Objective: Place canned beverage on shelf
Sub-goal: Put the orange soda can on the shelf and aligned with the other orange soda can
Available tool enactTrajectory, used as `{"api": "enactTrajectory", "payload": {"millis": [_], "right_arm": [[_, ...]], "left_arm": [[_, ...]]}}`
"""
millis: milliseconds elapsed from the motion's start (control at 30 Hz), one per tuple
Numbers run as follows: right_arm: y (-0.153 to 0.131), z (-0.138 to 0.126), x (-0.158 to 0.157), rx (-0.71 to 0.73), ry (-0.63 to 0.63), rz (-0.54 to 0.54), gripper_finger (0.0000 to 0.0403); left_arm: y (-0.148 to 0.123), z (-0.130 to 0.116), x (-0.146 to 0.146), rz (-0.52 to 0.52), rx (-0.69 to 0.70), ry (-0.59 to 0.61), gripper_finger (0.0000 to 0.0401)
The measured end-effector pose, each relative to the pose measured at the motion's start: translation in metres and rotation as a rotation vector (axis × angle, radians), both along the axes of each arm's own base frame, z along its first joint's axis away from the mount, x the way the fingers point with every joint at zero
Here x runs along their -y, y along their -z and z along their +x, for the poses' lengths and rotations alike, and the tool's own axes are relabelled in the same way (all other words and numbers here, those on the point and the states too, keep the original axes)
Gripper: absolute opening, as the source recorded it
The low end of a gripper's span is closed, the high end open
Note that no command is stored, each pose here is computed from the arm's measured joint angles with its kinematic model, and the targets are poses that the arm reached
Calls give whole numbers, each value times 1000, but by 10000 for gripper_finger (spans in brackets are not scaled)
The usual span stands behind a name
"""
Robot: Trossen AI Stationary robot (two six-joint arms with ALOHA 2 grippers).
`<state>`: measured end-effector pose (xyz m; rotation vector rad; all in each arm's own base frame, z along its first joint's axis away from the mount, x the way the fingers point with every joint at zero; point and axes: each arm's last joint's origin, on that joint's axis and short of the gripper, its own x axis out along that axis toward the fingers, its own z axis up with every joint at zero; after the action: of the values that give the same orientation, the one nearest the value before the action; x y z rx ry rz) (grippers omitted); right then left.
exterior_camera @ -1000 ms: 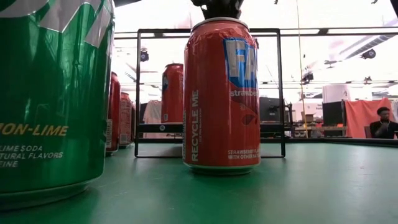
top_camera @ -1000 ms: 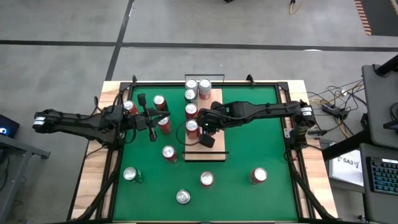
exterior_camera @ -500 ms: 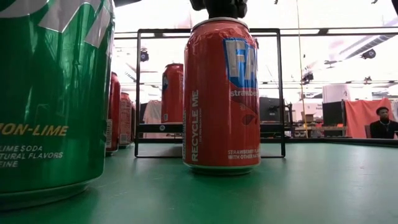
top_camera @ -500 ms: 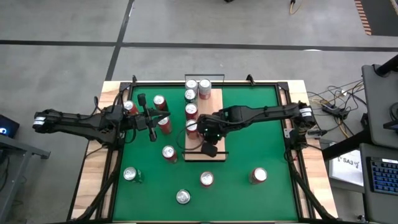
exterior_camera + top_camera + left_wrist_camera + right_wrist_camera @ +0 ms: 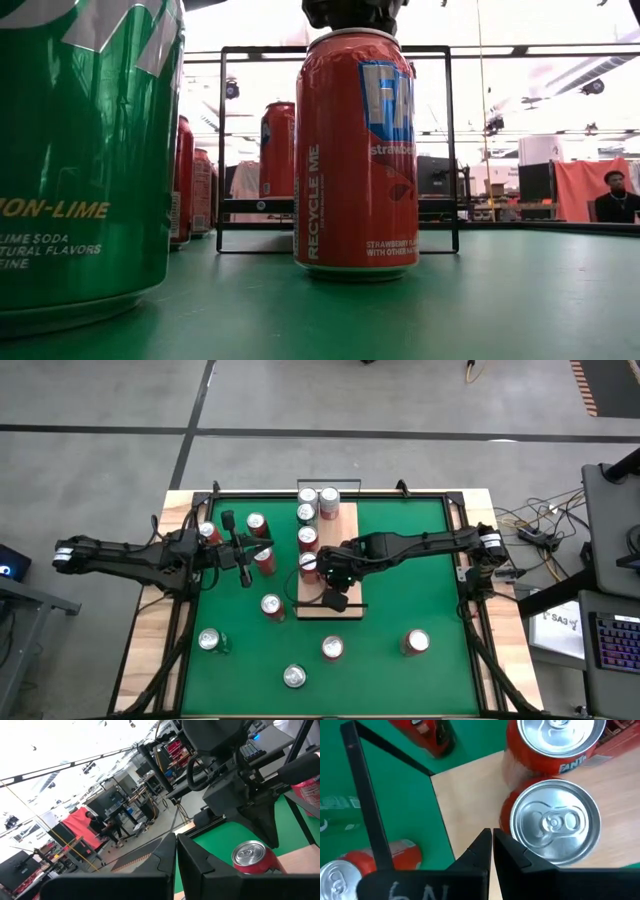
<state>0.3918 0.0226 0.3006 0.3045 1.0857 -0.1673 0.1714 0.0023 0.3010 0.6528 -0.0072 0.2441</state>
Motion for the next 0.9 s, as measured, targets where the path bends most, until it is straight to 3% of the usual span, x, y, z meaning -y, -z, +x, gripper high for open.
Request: {"api": "enactTrajectory", "payload": {"millis": [900], "right_arm": [[19, 13, 15, -28, 32, -71, 9]], "left_arm": [[0, 0, 0, 0, 0, 1, 0]]}}
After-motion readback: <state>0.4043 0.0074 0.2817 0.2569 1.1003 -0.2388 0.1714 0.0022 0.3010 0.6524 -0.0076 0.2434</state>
